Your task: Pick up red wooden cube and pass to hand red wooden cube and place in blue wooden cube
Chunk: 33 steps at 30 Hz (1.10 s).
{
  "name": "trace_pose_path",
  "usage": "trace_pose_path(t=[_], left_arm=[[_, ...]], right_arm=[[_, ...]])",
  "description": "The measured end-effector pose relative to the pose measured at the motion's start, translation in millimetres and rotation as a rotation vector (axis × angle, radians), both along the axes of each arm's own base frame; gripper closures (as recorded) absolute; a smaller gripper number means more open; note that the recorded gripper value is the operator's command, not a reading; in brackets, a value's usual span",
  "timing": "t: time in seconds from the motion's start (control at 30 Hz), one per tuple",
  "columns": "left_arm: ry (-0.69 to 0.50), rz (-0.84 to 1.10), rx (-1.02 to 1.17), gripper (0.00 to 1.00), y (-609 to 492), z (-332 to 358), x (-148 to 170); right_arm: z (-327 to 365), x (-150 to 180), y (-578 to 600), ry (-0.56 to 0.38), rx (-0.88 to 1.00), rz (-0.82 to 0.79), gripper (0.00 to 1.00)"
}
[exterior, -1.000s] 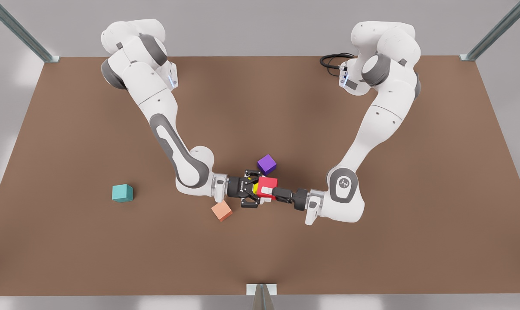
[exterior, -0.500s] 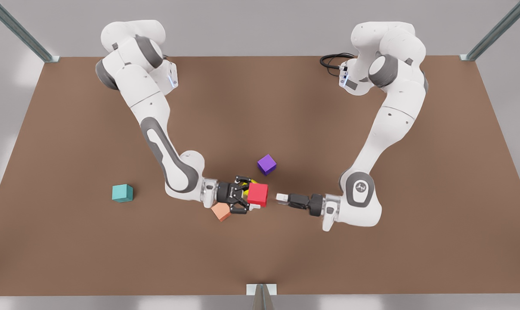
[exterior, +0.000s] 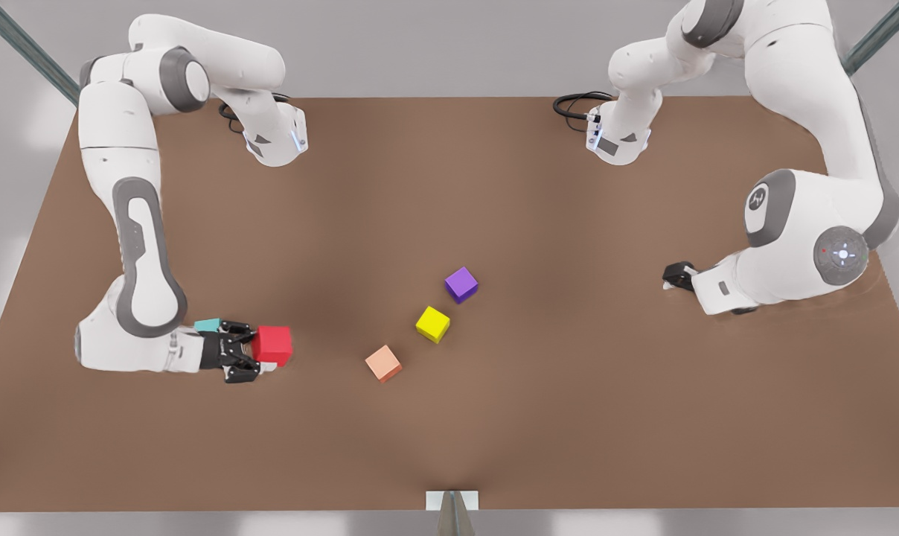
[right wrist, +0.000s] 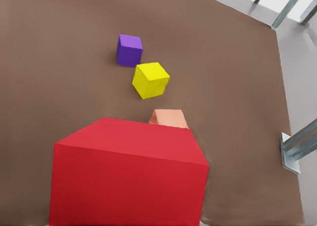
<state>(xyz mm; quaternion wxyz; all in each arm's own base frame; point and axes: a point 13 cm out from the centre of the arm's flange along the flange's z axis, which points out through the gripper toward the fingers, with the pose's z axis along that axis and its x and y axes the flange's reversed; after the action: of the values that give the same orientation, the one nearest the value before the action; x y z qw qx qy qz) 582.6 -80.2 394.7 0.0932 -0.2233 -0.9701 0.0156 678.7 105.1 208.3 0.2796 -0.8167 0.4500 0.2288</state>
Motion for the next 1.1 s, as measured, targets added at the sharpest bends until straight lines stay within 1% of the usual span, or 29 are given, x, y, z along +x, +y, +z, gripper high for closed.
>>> trace_pose_path(t=[0.03, 0.07, 0.13, 0.2, 0.27, 0.33, 0.43, 0.53, 0.6, 0.8, 0.97, 1.1], left_arm=[[-0.015, 0.003, 0.023, 0.0, -4, 10, -19], [-0.028, 0.02, 0.022, 0.0, -1, 15, -25], [-0.032, 0.065, 0.006, 0.0, 10, 14, -24], [-0.058, 0.105, -0.026, 0.0, 9, 22, -4], [-0.034, 0.135, -0.029, 0.0, 12, 2, 21], [-0.021, 0.168, -0.018, 0.0, 24, -6, 31], [-0.004, 0.203, -0.008, 0.0, 35, -7, 31], [0.009, 0.222, -0.002, 0.0, 37, -8, 28], [0.015, 0.232, 0.001, 0.0, 38, -8, 27], [0.024, 0.254, 0.008, 0.0, 37, -9, 24], [0.027, 0.266, 0.013, 0.0, 36, -9, 24], [0.029, 0.275, 0.016, 0.0, 36, -9, 23]], right_arm=[[-9, -8, -27, 0.016, -0.089, 0.034, 0.36], [-16, -16, -54, 0.03, -0.169, 0.06, 0.36], [-19, -26, -106, 0.049, -0.32, 0.102, 0.36], [-20, -32, -158, 0.061, -0.453, 0.118, 0.36], [-23, -37, -195, 0.074, -0.544, 0.122, 0.36], [-27, -39, -216, 0.076, -0.599, 0.124, 0.36], [-39, -51, -221, 0.083, -0.632, 0.133, 0.36], [-51, -58, -217, 0.071, -0.645, 0.13, 0.36], [-58, -57, -218, 0.051, -0.655, 0.119, 0.36], [-65, -37, -219, -0.037, -0.673, 0.067, 0.36], [-78, -51, -217, -0.049, -0.672, 0.037, 0.36], [-85, -51, -218, -0.065, -0.675, 0.018, 0.36]])
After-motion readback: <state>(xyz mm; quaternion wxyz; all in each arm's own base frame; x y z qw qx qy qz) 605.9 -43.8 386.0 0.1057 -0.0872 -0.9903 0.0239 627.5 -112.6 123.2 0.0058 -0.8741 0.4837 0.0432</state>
